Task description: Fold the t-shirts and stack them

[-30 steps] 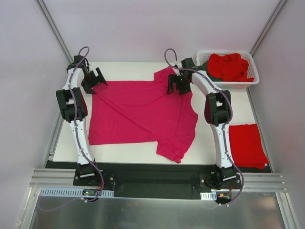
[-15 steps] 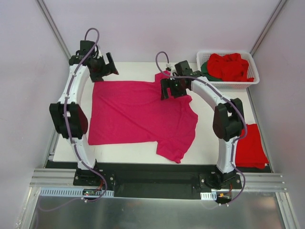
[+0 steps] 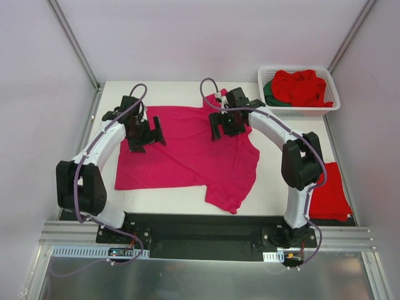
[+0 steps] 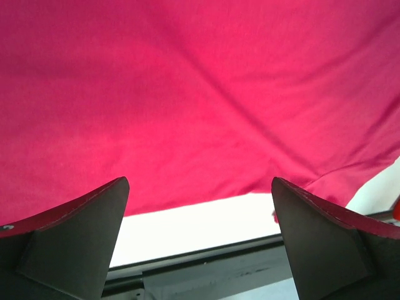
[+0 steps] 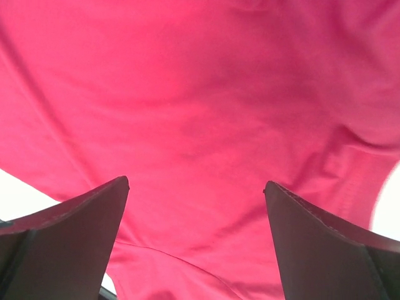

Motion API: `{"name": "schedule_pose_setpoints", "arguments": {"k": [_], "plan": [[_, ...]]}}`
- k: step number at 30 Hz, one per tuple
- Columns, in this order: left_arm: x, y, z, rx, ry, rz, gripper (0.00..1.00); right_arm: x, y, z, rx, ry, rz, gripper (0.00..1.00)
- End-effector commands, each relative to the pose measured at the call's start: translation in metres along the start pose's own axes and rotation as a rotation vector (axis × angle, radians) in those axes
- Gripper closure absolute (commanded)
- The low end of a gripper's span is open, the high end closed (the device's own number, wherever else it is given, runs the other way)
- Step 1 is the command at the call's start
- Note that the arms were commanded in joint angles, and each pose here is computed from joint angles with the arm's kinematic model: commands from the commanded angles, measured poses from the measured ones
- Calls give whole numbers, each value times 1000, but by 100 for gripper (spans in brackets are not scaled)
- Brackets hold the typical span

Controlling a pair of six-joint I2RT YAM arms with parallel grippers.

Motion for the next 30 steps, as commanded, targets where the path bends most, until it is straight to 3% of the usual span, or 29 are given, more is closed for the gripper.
{"name": "schedule_pose_setpoints", "arguments": {"k": [1, 6, 11, 25, 30], "plan": [[-13, -16, -5, -42, 6, -46, 1, -18, -1, 21, 42, -24, 89, 6], [-24, 1, 4, -24, 9, 21, 1, -68, -2, 8, -10, 14, 130, 6], [-22, 13, 7, -28, -10, 64, 1, -84, -5, -10, -77, 58, 102, 6], [85, 25, 8, 90, -15, -80, 1, 34, -2, -25, -213, 90, -290, 5], [106, 40, 8, 73, 3, -83, 1, 49, 46, -34, -209, 103, -257, 5]]}}
Point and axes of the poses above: each gripper's point midway between its finger pads, its own y axis out along the fingers, its own z axis along the line the jaws close on, x = y × z, the point moved 6 cm from there along -y, back along the fingers, and after that the axes turned 13 degrees about y, right-handed, at the moved point
